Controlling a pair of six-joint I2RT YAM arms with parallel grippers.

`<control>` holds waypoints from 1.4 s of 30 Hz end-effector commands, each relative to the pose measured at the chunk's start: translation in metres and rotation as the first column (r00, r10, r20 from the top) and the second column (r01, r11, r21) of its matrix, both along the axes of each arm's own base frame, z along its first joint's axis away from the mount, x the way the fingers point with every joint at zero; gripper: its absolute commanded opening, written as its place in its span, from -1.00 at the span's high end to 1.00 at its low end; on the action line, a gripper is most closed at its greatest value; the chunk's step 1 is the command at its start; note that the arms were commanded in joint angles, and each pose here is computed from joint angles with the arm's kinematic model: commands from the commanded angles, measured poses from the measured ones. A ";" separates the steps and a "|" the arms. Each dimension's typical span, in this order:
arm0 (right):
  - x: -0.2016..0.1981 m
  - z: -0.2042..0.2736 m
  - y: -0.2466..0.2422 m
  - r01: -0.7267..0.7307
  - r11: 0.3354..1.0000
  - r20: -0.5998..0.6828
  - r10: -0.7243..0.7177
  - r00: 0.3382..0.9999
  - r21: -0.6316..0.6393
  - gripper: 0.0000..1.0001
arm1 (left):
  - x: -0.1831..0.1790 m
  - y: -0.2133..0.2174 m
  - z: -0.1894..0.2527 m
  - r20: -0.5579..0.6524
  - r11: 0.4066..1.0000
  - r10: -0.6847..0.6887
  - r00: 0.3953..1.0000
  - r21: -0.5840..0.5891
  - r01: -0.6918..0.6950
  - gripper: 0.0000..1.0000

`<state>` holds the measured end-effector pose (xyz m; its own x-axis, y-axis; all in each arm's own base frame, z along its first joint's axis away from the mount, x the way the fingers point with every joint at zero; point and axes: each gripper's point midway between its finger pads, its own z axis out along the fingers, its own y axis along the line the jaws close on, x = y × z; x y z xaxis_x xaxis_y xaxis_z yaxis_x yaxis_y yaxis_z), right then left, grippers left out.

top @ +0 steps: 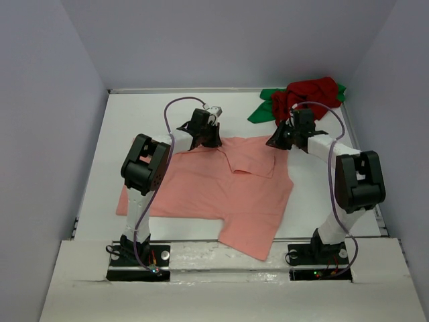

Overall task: Fold and stack the t-shirts
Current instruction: Fold the tshirt

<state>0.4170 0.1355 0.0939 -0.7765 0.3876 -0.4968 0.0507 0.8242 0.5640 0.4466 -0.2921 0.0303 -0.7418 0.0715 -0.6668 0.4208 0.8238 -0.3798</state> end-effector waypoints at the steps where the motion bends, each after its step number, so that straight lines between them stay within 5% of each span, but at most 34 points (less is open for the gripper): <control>1: 0.041 0.014 0.011 -0.017 0.998 0.111 0.010 0.994 0.062 1.00 | -0.002 -0.006 0.010 0.009 0.999 -0.034 0.999 -0.007 0.034 1.00; 31: 0.084 -0.059 -0.006 0.076 0.996 0.096 -0.072 0.993 -0.041 1.00 | -0.018 -0.006 0.018 0.008 0.997 -0.070 0.998 -0.023 0.070 0.96; 39: 0.083 -0.060 -0.004 0.065 0.997 0.094 -0.061 0.994 -0.036 1.00 | -0.007 0.045 0.086 0.198 0.995 0.098 0.975 -0.047 -0.090 0.82; 42: 0.083 -0.060 -0.004 0.065 0.997 0.092 -0.061 0.994 -0.036 1.00 | -0.004 0.070 0.087 0.175 0.984 0.169 0.970 -0.080 -0.157 0.81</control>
<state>0.4845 0.1373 0.0296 -0.7344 0.4210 -0.5324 0.0721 0.8283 0.5556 0.4195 -0.2524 0.0755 -0.6926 0.0276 -0.7208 0.4046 0.8421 -0.3566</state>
